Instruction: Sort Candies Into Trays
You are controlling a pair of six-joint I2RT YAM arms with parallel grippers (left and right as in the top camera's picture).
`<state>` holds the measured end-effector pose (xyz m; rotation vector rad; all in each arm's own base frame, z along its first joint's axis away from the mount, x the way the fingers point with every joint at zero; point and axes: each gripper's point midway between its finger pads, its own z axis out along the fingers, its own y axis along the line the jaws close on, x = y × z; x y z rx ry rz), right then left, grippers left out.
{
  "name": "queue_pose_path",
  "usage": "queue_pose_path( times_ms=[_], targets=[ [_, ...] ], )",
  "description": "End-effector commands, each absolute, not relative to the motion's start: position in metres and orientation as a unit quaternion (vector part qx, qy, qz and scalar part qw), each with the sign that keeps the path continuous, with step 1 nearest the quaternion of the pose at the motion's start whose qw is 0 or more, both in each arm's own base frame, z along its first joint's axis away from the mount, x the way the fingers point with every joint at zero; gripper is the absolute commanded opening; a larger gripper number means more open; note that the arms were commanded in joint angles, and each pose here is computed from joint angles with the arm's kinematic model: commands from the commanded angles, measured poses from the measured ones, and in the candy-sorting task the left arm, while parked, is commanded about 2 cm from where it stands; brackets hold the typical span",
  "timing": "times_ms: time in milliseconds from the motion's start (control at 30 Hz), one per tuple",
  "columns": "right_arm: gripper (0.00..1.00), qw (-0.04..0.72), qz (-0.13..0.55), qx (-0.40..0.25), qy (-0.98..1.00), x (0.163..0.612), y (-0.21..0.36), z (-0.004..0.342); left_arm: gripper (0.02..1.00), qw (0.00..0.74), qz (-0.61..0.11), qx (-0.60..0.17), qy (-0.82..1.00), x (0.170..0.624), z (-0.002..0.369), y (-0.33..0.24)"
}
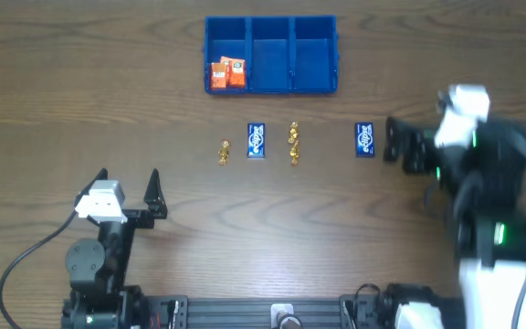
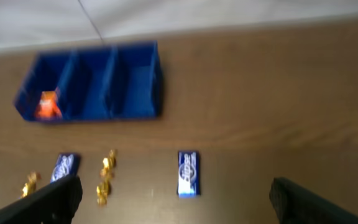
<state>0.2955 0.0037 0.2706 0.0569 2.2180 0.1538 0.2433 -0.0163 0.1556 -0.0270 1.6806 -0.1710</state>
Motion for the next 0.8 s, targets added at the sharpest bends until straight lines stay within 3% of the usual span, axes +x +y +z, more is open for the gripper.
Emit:
queue_pose_path(
  times_ms=[33,167,267,400,800],
  targets=[
    [1.0,0.281,0.054,0.013,0.958,0.343,-0.003,0.213,0.998,0.649,-0.084,-0.009,0.756,0.243,0.139,-0.019],
    [1.0,0.136,0.059,0.01,0.989,0.363,0.004,0.123,0.998,0.649,-0.084,-0.009,0.756,0.243,0.139,-0.019],
    [1.0,0.086,0.043,-0.007,0.995,0.368,0.014,0.081,0.998,0.649,-0.084,-0.009,0.756,0.243,0.139,-0.019],
    [1.0,0.052,0.021,-0.017,0.998,0.367,0.017,0.053,0.998,0.649,-0.084,-0.009,0.756,0.243,0.139,-0.019],
    [1.0,0.031,-0.003,-0.034,0.999,0.375,0.024,0.013,0.998,0.649,-0.084,-0.009,0.756,0.243,0.139,-0.019]
  ],
)
